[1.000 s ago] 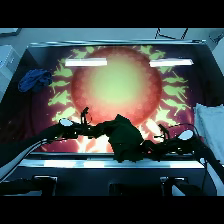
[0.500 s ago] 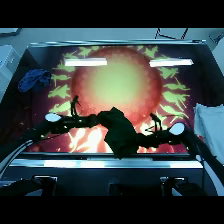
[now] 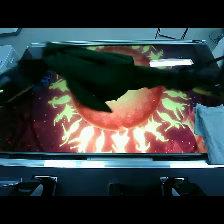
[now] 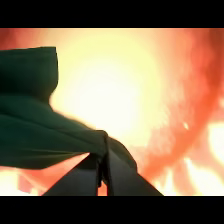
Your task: Fold the clothes and pants, and hang the long-sleeved shirts on hangers.
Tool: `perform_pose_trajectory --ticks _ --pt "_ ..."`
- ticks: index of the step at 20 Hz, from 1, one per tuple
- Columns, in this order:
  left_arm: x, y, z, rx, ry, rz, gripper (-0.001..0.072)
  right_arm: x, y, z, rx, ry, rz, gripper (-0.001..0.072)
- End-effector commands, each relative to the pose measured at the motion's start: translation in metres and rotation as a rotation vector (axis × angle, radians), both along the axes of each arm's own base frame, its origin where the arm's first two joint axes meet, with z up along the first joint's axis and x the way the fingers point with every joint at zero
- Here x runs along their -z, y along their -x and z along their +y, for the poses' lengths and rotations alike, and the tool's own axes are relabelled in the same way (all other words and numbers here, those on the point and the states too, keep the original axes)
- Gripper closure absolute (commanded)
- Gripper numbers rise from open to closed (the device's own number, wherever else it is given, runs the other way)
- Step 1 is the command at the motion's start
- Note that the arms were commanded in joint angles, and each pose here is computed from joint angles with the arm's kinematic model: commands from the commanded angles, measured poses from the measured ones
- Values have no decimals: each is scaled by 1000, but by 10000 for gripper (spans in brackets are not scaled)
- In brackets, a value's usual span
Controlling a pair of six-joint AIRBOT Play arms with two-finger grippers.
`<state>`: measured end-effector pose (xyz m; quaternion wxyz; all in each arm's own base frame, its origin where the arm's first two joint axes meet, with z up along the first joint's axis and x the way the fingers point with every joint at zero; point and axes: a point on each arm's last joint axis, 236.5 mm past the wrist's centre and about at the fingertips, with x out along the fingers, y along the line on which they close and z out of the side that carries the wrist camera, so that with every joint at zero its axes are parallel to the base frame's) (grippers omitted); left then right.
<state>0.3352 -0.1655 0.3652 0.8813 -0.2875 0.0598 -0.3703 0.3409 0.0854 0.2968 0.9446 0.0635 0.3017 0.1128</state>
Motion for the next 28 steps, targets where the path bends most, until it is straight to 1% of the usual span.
perform_pose_trajectory --ticks 1,4,6,8,10,11,12,14,16,18,19,20,21,22,24,26,28 --pt "-47 42 34 -138 -62 -151 681 -75 19 -59 178 123 -226 673" --pt "-8 42 35 -149 -199 -51 681 -69 37 -60 174 120 -186 673" --pt "38 37 32 -110 -276 71 682 -29 49 -54 149 125 -6 673" --pt "103 34 20 -21 -301 237 681 43 61 -39 83 132 268 674" --pt "179 32 5 47 -293 413 681 124 64 -17 15 103 479 673" --pt "220 28 -3 52 -273 510 681 164 61 -8 -1 78 544 672" --pt "256 22 -8 32 -256 588 681 208 56 -1 4 48 589 672" --pt "328 6 -17 -32 -273 713 681 278 48 9 67 -42 647 672" --pt "381 -5 -31 -54 -253 867 681 322 48 17 122 -116 708 672" --pt "409 -13 -49 -20 -200 1000 676 340 47 24 145 -158 758 672" --pt "415 -13 -60 28 -194 1045 569 343 46 28 147 -179 770 672" --pt "415 -8 -70 120 -214 1075 223 344 45 29 149 -183 769 672" --pt "413 2 -71 236 -286 1075 -7 343 44 29 150 -184 764 672" --pt "412 10 -54 305 -364 1111 -8 343 44 29 149 -183 764 672" --pt "408 16 3 289 -441 1236 -8 344 45 29 145 -179 770 672" --pt "400 21 56 231 -429 1315 -8 344 47 28 144 -175 775 672" --pt "404 32 84 195 -379 1377 -6 345 47 27 136 -164 772 672"
